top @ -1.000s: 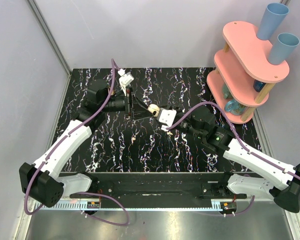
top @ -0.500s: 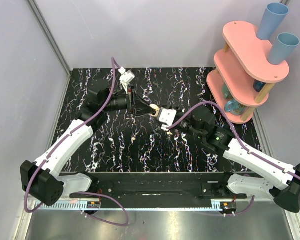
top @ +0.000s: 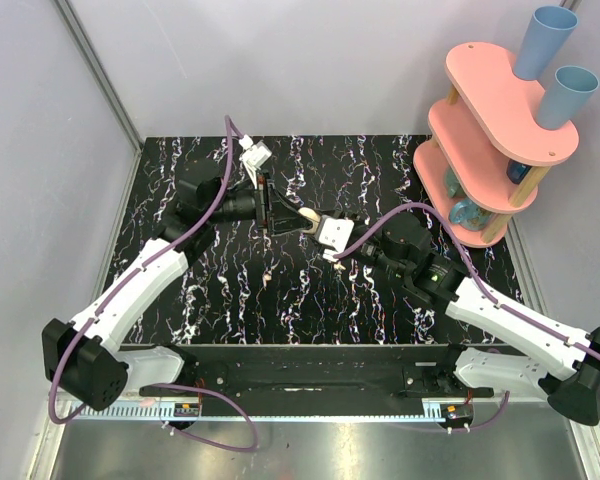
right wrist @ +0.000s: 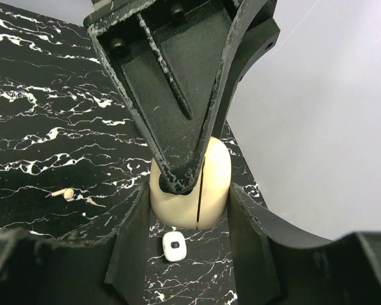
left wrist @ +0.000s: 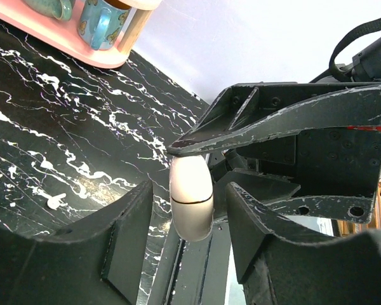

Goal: Insert the wireless bluetooth earbuds into the charging case
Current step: Pass from the right arm to the left

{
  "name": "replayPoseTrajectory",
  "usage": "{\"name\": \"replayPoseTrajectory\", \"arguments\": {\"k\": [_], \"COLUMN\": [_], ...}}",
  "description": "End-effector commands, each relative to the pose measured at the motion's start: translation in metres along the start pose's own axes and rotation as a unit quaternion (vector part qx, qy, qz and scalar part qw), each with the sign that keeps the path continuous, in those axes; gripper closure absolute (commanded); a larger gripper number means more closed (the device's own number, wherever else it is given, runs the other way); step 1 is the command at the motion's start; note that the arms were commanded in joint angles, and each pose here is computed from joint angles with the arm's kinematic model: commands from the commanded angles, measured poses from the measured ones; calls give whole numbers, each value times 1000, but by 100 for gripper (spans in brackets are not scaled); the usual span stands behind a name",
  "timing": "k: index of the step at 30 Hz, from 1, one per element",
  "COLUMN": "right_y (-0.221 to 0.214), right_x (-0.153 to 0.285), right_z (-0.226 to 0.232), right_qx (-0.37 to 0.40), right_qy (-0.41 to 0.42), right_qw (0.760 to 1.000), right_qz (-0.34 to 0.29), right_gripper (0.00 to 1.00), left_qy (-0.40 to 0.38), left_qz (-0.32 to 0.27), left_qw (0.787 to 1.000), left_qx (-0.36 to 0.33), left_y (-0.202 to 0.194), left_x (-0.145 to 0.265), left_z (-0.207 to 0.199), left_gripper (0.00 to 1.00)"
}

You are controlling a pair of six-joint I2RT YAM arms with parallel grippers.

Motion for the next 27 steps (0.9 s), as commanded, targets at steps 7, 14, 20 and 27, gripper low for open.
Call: {"name": "replayPoseTrajectory", "arguments": {"k": [7, 14, 20, 27], "right_y": [13, 13, 13, 12], "right_x": [3, 3, 2, 2], "right_z": [-11, -11, -12, -11], "right_qx": [-3, -3, -3, -3], "right_qy": [-28, -29, -33, -33], "right_qw": [999, 999, 999, 999], "right_qz": [-28, -28, -28, -27], "right_gripper": [100, 99, 100, 99], "left_qy": [-7, -5, 1, 9], "left_qz": [7, 8, 7, 6], "left_qw": [1000, 1000, 1000, 1000], "left_qx": [-12, -12, -13, -13], "left_y": [-1, -1, -2, -2], "left_x": [-6, -7, -8, -6], "left_z": [1, 2, 3, 3], "left_gripper": [49, 53, 48, 58]}}
Point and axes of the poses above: each gripper's point midway between its finger pads, its own x axis back along the fingers, its own z axis along the line the jaws close on, y = z × x, the point moved 6 cm from there along x, back along the fingers, and after that the axes turned 15 degrees about x, right-handed, at the moved point
